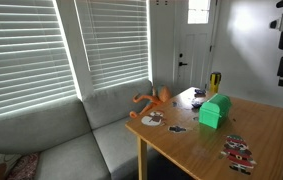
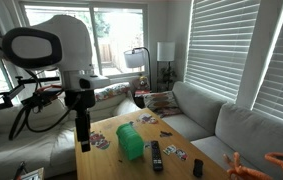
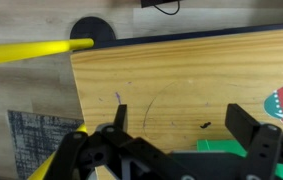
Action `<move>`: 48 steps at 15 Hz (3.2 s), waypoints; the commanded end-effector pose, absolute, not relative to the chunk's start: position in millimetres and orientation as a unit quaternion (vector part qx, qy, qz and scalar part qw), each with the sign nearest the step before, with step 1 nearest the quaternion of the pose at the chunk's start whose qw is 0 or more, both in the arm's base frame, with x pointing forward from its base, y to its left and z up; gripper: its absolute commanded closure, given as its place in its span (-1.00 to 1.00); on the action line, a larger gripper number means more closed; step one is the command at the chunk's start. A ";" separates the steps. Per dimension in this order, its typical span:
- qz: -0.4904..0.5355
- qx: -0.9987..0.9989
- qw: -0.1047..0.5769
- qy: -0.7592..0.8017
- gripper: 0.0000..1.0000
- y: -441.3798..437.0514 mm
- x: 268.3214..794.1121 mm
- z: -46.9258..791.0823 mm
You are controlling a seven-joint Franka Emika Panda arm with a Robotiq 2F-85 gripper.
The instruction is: Turn the green bowl to the left
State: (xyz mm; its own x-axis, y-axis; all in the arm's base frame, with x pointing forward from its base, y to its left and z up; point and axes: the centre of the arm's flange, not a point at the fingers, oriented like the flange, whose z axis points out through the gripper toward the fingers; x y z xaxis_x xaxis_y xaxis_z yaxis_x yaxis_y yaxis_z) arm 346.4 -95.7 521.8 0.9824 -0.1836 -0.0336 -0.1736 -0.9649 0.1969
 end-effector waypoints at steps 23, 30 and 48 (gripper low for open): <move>0.027 0.802 -0.048 -0.595 -1.00 -24.0 506.2 461.9; -0.002 0.783 -0.034 -0.621 -1.00 -24.6 512.3 440.4; -0.028 0.847 -0.025 -0.530 -1.00 -31.1 512.9 407.8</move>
State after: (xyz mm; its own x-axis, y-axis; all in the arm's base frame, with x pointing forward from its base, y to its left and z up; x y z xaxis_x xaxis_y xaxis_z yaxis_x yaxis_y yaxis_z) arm 511.0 -33.5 409.1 0.3453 -0.9367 -0.0574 -0.9383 -0.3459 -0.0001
